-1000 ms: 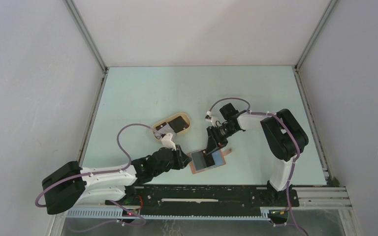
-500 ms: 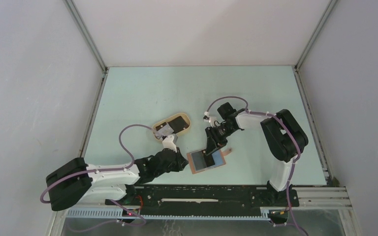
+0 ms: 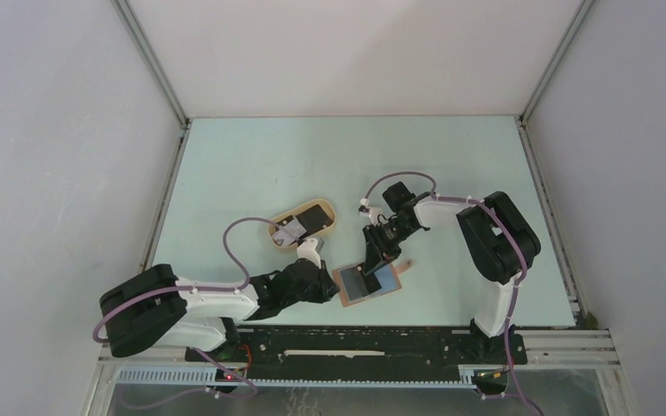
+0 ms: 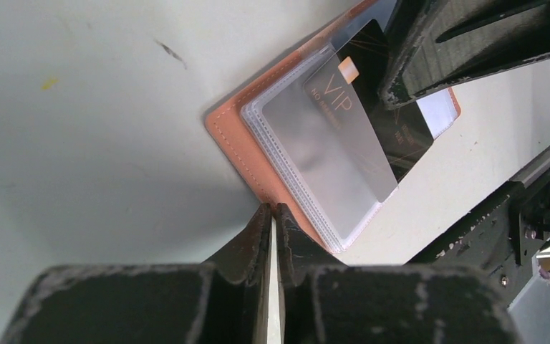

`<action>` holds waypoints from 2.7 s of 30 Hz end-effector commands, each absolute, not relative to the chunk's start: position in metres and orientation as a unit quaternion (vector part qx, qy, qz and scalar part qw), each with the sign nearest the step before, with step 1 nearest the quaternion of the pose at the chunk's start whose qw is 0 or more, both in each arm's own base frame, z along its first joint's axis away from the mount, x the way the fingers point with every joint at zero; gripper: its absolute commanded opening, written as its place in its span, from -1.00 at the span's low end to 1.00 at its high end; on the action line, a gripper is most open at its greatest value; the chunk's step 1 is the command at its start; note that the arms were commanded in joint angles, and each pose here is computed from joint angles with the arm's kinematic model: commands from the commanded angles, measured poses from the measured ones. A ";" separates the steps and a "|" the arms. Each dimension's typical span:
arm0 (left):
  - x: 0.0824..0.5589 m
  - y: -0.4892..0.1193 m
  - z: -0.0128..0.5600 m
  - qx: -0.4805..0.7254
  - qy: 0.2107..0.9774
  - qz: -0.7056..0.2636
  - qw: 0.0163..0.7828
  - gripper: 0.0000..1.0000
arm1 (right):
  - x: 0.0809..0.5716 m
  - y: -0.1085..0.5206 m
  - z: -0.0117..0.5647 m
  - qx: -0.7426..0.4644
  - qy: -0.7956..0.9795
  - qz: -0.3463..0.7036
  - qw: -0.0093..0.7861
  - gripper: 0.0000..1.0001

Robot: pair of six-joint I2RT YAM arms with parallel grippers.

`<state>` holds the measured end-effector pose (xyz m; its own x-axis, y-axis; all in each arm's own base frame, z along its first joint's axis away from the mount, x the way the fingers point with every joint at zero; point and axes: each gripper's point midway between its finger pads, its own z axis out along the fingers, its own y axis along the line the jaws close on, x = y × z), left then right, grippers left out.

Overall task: Put the credit cards into the card holder
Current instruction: Insert the credit card into the card holder.

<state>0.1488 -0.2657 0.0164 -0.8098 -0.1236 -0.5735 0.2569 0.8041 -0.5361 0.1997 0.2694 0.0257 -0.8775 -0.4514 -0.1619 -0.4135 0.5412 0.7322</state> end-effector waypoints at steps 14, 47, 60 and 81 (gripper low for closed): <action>0.153 -0.287 0.032 0.050 0.887 -0.342 0.308 -0.84 | 0.194 0.275 0.026 0.244 -0.876 -0.415 0.043 -0.28; 0.148 -0.294 0.034 0.059 0.881 -0.361 0.299 -0.93 | 0.161 0.262 0.035 0.282 -0.869 -0.402 0.063 -0.35; 0.148 -0.299 0.037 0.063 0.878 -0.372 0.296 -0.96 | 0.150 0.275 0.044 0.298 -0.851 -0.427 0.067 -0.28; 0.147 -0.298 0.048 0.055 0.864 -0.393 0.312 -0.87 | 0.172 0.263 0.076 0.402 -0.828 -0.391 -0.006 0.04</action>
<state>0.1414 -0.2855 0.0211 -0.8322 -0.1026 -0.5450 0.2985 0.7454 -0.5961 0.1575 0.2614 0.0441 -0.7550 -0.6345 -0.1658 -0.5509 0.4764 0.6853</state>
